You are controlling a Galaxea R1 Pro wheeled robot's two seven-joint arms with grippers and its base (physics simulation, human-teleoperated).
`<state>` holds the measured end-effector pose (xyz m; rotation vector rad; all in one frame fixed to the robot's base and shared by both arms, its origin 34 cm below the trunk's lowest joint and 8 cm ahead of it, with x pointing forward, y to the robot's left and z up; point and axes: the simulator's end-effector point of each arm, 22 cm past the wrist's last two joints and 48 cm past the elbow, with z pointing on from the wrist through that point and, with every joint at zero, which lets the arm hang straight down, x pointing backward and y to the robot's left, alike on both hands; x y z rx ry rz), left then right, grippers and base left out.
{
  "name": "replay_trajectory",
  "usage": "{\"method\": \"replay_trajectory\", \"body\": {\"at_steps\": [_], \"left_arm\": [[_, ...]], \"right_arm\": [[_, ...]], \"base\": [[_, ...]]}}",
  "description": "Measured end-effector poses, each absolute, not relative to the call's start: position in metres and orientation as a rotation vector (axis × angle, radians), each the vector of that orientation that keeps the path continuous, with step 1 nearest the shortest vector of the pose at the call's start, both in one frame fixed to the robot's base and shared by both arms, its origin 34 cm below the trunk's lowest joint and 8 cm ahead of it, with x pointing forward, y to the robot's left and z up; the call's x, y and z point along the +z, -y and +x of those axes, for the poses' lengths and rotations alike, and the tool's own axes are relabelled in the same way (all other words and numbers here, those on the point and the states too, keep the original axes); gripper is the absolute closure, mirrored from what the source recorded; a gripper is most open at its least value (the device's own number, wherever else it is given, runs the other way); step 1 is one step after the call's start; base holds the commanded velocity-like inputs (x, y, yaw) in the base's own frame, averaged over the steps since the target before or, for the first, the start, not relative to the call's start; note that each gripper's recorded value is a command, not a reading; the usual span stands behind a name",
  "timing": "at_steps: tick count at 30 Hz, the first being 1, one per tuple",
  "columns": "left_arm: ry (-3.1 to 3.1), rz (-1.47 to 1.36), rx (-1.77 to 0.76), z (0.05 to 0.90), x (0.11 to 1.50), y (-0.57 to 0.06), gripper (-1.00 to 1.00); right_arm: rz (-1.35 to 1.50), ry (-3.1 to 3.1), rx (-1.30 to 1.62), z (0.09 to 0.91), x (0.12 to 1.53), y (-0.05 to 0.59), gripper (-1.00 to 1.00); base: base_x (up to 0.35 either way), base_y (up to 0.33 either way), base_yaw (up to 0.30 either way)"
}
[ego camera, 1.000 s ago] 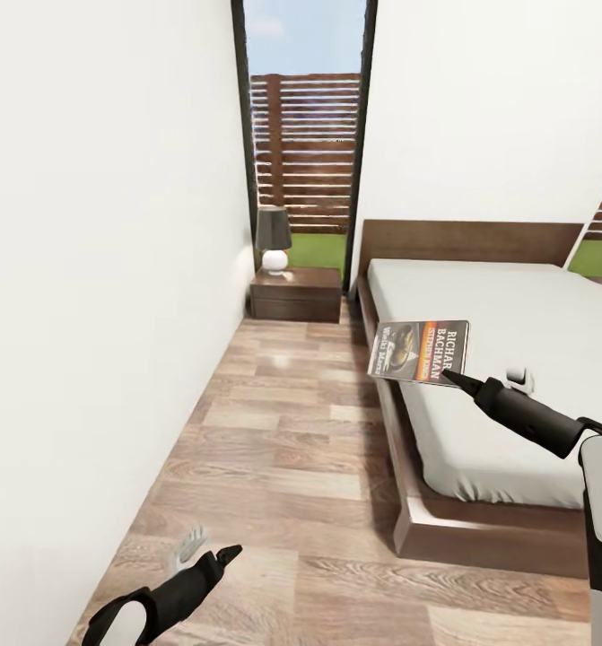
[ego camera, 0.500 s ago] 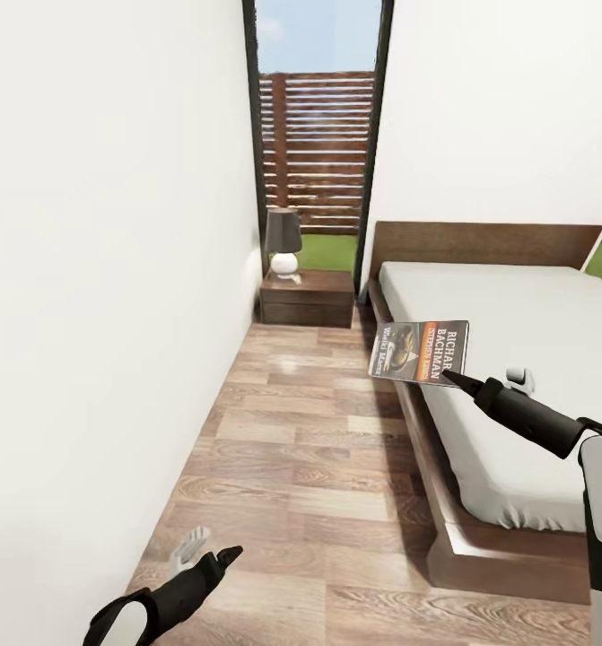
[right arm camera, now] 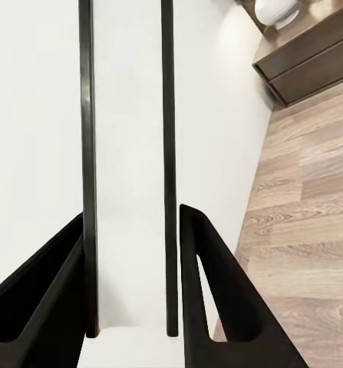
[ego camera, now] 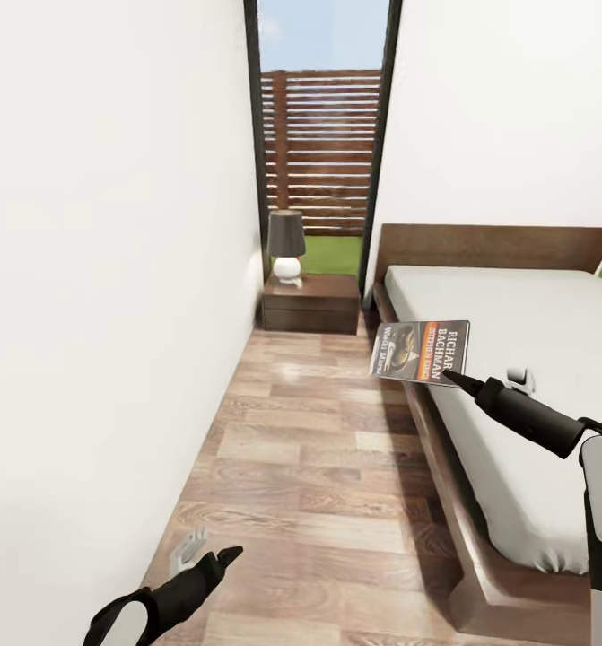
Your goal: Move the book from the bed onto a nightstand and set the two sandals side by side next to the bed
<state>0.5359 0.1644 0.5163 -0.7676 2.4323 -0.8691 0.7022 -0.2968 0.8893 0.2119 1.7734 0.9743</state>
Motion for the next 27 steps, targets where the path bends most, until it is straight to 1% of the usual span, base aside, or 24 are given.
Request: {"method": "replay_trajectory", "body": {"at_steps": [15, 27], "left_arm": [[-2.452, -0.716, -0.822, 0.5351, 0.5142, -0.1653, -1.0], [-2.452, -0.713, -0.82, 0.5351, 0.5143, -0.1654, -1.0]], "right_arm": [[0.211, -1.768, 0.972, 0.7017, 0.8923, 0.2978, 1.0], [0.211, -1.768, 0.974, 0.7012, 0.8922, 0.2972, 1.0]], "base": [[0.328, 0.003, -0.208], [0.329, 0.05, -0.041]]}}
